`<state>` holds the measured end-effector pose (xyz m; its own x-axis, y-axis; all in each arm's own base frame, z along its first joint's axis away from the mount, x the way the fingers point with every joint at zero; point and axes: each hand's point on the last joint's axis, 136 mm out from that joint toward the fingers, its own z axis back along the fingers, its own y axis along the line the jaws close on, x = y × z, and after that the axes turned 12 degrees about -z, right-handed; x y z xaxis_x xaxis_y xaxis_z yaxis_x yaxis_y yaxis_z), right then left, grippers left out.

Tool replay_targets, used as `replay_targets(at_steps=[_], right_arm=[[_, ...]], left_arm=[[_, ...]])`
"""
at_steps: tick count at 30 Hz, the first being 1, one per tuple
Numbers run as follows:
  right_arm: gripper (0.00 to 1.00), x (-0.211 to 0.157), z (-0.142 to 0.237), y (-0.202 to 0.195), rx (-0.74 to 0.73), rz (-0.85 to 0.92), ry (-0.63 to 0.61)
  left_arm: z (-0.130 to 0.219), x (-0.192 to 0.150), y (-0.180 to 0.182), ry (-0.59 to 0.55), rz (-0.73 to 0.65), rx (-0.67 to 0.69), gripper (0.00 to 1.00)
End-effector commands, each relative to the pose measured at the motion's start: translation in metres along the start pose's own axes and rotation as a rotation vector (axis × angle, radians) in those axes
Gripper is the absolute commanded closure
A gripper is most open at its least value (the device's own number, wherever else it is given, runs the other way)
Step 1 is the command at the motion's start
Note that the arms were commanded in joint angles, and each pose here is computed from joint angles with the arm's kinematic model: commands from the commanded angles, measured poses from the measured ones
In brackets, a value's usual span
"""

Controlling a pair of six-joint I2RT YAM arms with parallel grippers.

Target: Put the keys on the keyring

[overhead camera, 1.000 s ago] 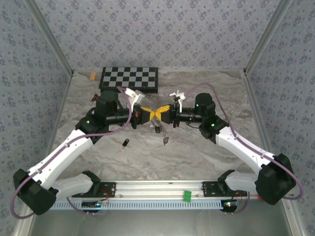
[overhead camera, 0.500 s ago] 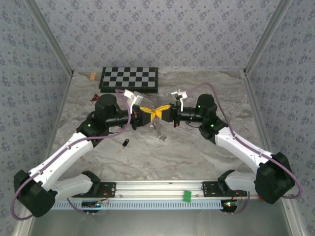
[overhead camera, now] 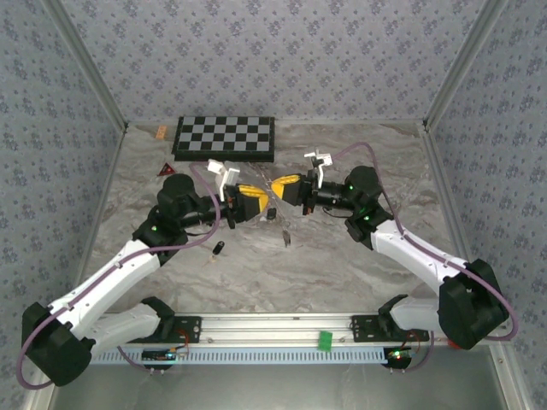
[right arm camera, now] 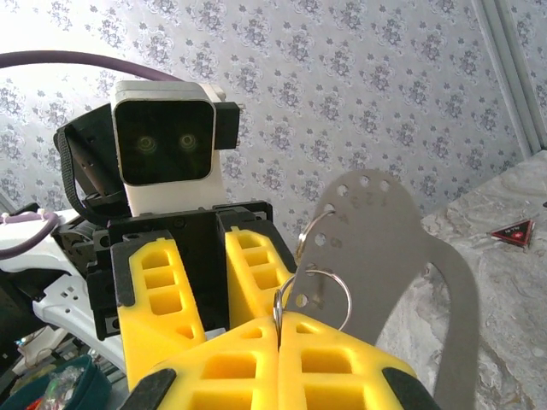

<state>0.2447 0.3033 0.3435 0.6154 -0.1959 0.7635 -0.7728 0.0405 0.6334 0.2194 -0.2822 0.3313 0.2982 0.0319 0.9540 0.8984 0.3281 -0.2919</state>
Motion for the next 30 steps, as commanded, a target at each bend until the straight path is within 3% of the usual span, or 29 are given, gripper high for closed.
replay_targets(at_steps=[1,10,30], right_arm=[[1.00,0.004,0.000,0.011,0.036,0.026,-0.015],[1.00,0.000,-0.002,0.015,0.037,0.018,0.000],[1.00,0.000,-0.005,0.013,0.027,0.047,-0.001]], left_arm=[[0.010,0.026,0.004,-0.092,-0.024,0.042,0.72],[0.014,0.039,0.003,-0.148,-0.014,0.012,0.71],[0.002,0.026,-0.012,-0.099,-0.014,-0.095,0.73]])
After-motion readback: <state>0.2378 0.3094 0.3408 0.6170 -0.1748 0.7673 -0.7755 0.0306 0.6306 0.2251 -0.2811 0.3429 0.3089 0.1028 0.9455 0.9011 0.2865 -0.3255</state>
